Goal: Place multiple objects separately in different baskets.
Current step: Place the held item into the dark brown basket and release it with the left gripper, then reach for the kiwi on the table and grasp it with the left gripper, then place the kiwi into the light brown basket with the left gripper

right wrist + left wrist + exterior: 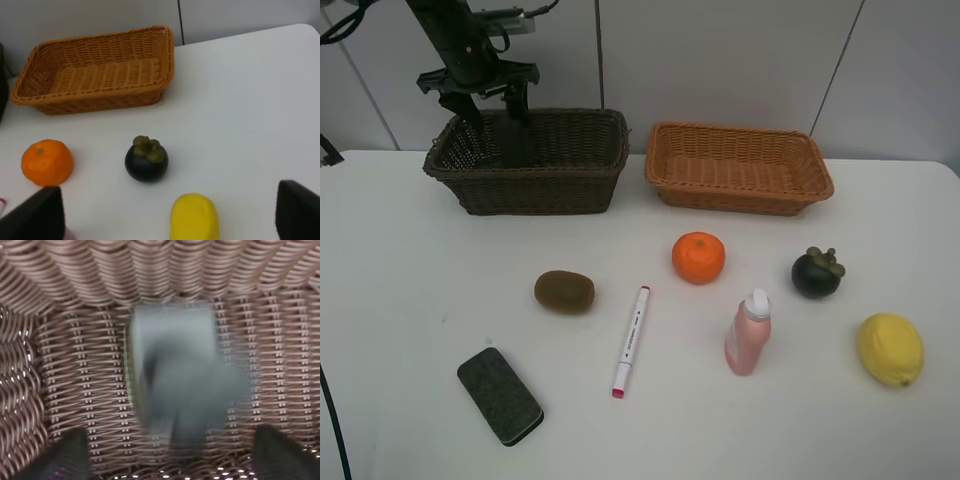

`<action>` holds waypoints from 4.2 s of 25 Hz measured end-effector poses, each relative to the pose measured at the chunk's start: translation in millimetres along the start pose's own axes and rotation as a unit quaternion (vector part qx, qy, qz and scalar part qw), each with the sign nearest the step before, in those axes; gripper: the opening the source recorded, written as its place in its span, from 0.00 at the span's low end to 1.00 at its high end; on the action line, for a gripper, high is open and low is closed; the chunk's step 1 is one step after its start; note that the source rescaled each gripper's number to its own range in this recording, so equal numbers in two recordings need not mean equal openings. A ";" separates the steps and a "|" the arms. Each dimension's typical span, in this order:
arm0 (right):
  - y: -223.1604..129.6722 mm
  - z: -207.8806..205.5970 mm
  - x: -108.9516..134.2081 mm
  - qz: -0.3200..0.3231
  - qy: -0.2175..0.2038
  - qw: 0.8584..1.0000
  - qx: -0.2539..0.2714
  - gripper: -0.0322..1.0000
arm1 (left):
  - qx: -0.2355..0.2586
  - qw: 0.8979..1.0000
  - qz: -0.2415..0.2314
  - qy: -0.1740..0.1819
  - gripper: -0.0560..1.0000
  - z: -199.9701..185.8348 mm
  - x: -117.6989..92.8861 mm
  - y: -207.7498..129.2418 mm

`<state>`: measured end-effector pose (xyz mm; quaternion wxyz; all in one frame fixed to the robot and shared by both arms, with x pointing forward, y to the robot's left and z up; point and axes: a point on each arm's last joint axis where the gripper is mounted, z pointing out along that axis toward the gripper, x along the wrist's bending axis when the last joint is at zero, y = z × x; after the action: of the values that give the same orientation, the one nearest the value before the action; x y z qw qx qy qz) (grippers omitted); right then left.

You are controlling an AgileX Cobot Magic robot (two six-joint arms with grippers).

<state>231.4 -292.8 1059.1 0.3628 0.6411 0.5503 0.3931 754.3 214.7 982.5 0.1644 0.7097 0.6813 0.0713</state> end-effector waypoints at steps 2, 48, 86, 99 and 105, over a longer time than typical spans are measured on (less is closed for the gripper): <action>0.0 0.0 0.0 0.000 0.000 1.000 0.000 1.00 | -0.002 1.000 0.001 0.002 0.97 -1.4 0.3 0.5; 0.0 0.0 0.0 0.000 0.000 1.000 0.000 1.00 | 0.146 0.820 0.553 -0.035 0.99 33.4 -142.2 -207.7; 0.0 0.0 0.0 0.000 0.000 1.000 0.000 1.00 | 0.096 0.958 0.266 -0.053 0.64 -15.5 -187.5 -145.7; 0.0 0.0 0.0 0.000 0.000 1.000 0.000 1.00 | -0.178 0.946 0.241 -0.123 0.66 20.2 -247.7 -51.3; 0.0 0.0 0.0 0.000 0.000 1.000 0.000 1.00 | -0.186 0.948 0.233 -0.109 0.99 62.0 -244.6 -51.5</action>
<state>231.4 -292.8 1059.1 0.3628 0.6411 0.5503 0.3931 710.8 -35.1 937.4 0.3454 0.8088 0.4499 0.1551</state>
